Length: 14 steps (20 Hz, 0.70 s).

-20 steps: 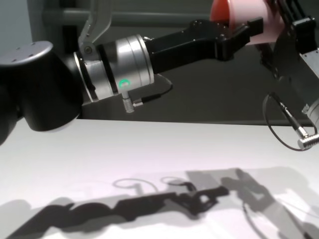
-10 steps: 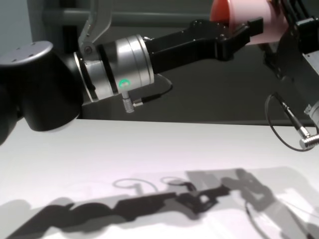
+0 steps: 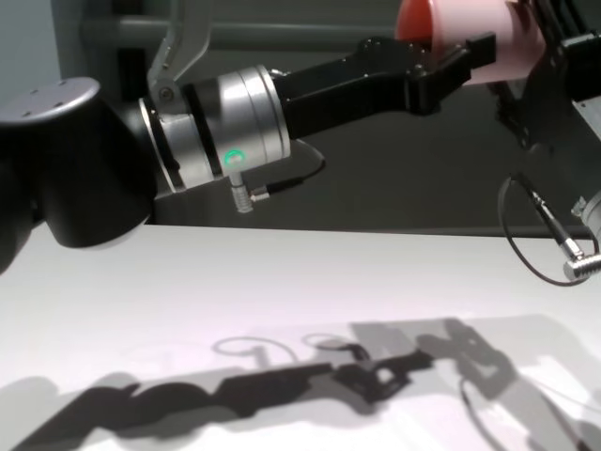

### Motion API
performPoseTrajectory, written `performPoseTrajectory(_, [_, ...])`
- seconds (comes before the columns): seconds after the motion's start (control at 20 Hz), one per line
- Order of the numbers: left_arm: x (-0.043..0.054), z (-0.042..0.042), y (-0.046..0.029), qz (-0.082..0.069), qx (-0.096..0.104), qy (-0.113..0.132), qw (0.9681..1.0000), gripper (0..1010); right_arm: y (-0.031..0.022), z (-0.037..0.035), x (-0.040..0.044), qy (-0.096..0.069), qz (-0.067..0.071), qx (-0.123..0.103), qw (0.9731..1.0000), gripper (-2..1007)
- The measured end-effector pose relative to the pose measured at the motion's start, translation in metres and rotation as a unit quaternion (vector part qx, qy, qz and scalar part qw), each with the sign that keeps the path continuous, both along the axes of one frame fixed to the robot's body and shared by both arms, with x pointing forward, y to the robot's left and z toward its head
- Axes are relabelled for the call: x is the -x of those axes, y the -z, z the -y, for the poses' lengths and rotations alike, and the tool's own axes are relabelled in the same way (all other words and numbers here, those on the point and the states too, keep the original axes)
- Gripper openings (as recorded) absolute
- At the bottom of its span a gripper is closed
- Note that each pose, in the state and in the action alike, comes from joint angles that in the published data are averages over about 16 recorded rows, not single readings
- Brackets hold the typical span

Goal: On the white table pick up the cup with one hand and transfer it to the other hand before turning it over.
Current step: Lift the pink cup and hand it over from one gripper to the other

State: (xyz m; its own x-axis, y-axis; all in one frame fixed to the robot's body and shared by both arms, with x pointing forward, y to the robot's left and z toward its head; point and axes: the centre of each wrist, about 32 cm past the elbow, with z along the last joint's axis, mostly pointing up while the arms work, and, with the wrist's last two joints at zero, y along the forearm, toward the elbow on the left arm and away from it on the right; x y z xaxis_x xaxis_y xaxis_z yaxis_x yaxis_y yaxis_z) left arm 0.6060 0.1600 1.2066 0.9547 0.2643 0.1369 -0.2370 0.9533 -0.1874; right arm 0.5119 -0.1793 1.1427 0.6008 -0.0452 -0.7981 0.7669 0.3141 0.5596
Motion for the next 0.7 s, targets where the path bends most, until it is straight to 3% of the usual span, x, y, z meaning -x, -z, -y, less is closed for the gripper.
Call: performPoseTrajectory(0.7, [0.0000, 0.0000, 0.0000, 0.000, 0.000, 0.000, 1.0000, 48, 0.0044, -0.0043, -0.0034, -0.012, -0.001, -0.038, 0.9992, 1002])
